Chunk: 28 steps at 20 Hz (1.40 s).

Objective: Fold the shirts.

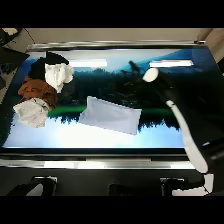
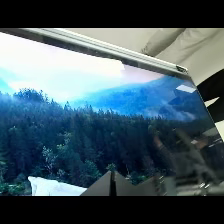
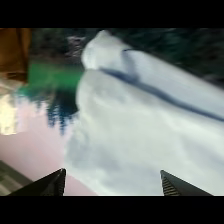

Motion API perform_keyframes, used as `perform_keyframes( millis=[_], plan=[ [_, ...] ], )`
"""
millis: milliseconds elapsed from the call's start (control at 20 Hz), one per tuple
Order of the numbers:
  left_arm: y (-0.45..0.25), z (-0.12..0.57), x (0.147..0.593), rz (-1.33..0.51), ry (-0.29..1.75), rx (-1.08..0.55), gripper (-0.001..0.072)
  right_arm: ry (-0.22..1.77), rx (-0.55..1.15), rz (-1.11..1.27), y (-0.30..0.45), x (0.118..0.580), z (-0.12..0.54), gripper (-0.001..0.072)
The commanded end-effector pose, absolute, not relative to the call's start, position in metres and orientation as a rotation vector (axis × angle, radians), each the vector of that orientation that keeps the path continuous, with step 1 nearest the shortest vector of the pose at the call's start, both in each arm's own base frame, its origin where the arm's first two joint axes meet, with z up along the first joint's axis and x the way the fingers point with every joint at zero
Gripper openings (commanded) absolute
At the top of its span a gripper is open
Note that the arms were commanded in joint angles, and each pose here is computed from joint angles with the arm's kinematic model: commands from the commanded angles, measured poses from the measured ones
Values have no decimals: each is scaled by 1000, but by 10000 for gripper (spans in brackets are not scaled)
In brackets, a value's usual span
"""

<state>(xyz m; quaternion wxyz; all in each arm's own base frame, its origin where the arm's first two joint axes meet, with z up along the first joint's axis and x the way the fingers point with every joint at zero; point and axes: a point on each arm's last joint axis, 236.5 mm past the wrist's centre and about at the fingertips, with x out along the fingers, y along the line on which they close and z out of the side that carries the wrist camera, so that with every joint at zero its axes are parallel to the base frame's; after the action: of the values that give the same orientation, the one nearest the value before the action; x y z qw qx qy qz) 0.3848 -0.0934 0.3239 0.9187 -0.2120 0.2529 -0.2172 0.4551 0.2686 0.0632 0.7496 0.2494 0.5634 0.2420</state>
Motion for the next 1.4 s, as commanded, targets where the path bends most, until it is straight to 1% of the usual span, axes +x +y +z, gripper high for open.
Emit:
perform_keyframes(
  millis=[0, 50, 100, 200, 300, 400, 500, 550, 650, 700, 750, 800, 850, 950, 1050, 1200, 1250, 1350],
  plan=[
    [-92, 311, 385, -442, 546, -424, 25, 1417, 364, 211, 106, 431, 41, 689],
    [-92, 307, 386, -441, 556, -427, 25, 1503, 401, 149, 76, 414, 25, 681],
    [-92, 304, 386, -440, 562, -430, 25, 1589, 478, 133, 67, 394, 6, 674],
    [-92, 301, 386, -439, 568, -433, 25, 1707, 632, 164, 84, 358, -39, 674],
    [-92, 301, 386, -439, 569, -433, 25, 1676, 778, 260, 123, 348, -69, 671],
    [-93, 301, 386, -441, 569, -433, 25, 1566, 900, 315, 150, 360, -80, 666],
    [-96, 302, 385, -448, 571, -435, 25, 1498, 881, 288, 149, 373, -90, 555],
    [-99, 302, 384, -455, 572, -433, 25, 1481, 893, 280, 150, 377, -91, 554],
    [-106, 303, 384, -471, 569, -429, 25, 1479, 897, 302, 159, 378, -93, 500],
    [-109, 304, 384, -478, 563, -428, 25, 1478, 874, 327, 165, 377, -94, 493],
    [-112, 306, 385, -484, 555, -427, 26, 1470, 846, 365, 172, 376, -93, 380],
    [-115, 307, 384, -490, 553, -426, 25, 1460, 827, 398, 178, 376, -91, 160],
    [-117, 306, 384, -495, 556, -424, 25, 1445, 816, 435, 183, 377, -87, 46],
    [-118, 306, 383, -497, 558, -423, 25, 1396, 775, 527, 184, 387, -69, 46],
    [-118, 306, 383, -497, 559, -423, 26, 1309, 779, 536, 164, 417, -40, 45],
    [-118, 306, 383, -497, 559, -423, 26, 1121, 855, 404, 83, 473, 7, 44],
    [-118, 306, 383, -497, 559, -423, 26, 1080, 882, 349, 50, 481, 17, 44],
    [-118, 306, 383, -497, 559, -423, 26, 1029, 938, 242, -18, 480, 28, 44]
  ],
)
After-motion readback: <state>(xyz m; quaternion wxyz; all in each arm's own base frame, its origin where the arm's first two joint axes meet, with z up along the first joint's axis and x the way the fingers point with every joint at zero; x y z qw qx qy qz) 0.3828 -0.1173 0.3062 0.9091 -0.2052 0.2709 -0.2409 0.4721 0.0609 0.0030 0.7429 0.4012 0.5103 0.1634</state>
